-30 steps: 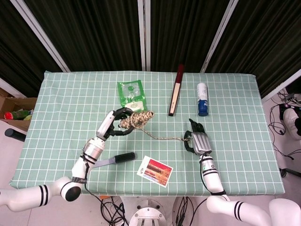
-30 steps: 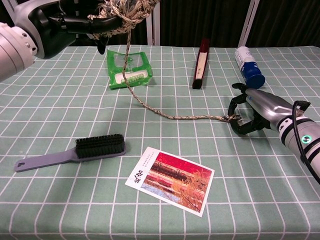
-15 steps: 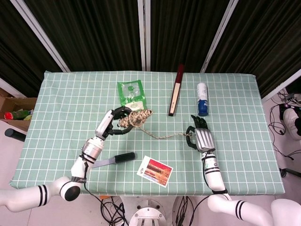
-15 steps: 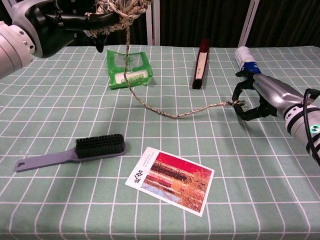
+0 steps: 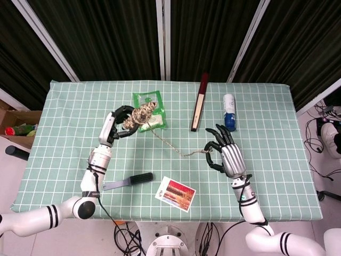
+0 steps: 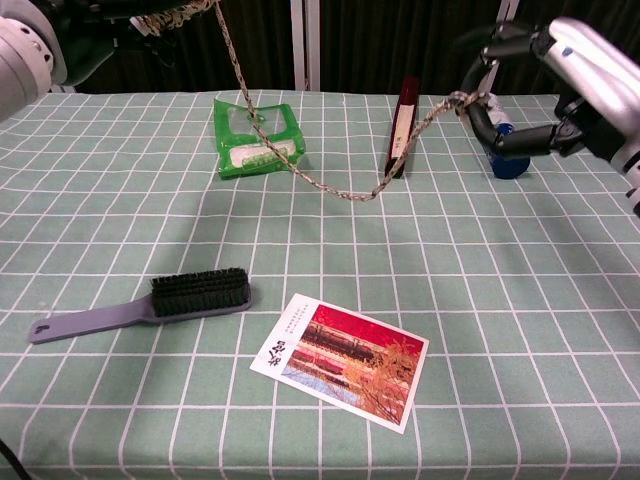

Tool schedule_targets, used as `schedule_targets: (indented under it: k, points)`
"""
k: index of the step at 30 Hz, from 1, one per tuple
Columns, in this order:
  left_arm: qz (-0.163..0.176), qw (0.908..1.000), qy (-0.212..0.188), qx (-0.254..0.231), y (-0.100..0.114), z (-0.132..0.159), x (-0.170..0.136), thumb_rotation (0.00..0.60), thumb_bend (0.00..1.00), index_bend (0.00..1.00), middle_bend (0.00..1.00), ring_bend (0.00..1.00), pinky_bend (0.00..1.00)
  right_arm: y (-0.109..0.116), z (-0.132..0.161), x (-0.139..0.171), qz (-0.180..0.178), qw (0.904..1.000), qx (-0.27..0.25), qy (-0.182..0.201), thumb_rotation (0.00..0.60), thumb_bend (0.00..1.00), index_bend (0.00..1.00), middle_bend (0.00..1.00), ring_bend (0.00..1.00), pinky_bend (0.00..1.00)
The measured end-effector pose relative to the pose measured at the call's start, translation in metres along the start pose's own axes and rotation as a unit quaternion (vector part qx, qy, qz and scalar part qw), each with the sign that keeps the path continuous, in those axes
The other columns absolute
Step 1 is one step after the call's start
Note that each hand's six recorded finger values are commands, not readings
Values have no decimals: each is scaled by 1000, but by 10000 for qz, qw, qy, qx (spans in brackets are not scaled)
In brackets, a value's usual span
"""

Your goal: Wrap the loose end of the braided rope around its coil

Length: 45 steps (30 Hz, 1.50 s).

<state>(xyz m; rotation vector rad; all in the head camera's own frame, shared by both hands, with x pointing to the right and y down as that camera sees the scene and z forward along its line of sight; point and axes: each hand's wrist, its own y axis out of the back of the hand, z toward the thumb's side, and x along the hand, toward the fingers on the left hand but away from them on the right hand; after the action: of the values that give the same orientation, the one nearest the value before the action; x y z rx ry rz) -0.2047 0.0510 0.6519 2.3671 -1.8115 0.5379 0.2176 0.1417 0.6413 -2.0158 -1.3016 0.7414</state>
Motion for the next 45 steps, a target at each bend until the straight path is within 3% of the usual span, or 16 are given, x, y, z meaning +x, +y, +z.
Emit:
schedule_targets:
  k: [5, 12, 20, 30, 39, 45]
  points:
    - [157, 9982, 94, 569, 1, -5, 5, 600, 455, 795, 794, 659, 649, 20, 31, -6, -313, 9984, -41, 475, 600, 574, 1000, 189, 0, 0]
    - [-10, 9861, 100, 1661, -9, -11, 3, 600, 455, 795, 796, 689, 667, 54, 77, -46, -655, 9923, 212, 1027, 600, 584, 1000, 190, 0, 0]
    - [-629, 9623, -140, 2643, -38, -12, -8, 600, 454, 795, 796, 689, 667, 64, 121, -108, -363, 9929, 224, 1106, 600, 581, 1000, 192, 0, 0]
    - [-1445, 9547, -286, 2585, -65, -16, -29, 600, 455, 795, 795, 688, 667, 47, 174, -176, 57, 9939, 306, 1062, 600, 582, 1000, 203, 0, 0]
    - [-1874, 9516, -527, 2377, -85, -9, -46, 600, 454, 795, 795, 688, 667, 28, 191, -196, 209, 9949, 347, 926, 600, 581, 1000, 206, 0, 0]
    - [-2150, 9524, -628, 2068, -95, -3, -57, 600, 455, 795, 795, 688, 672, 29, 179, -210, 106, 9973, 445, 575, 600, 580, 1000, 207, 0, 0]
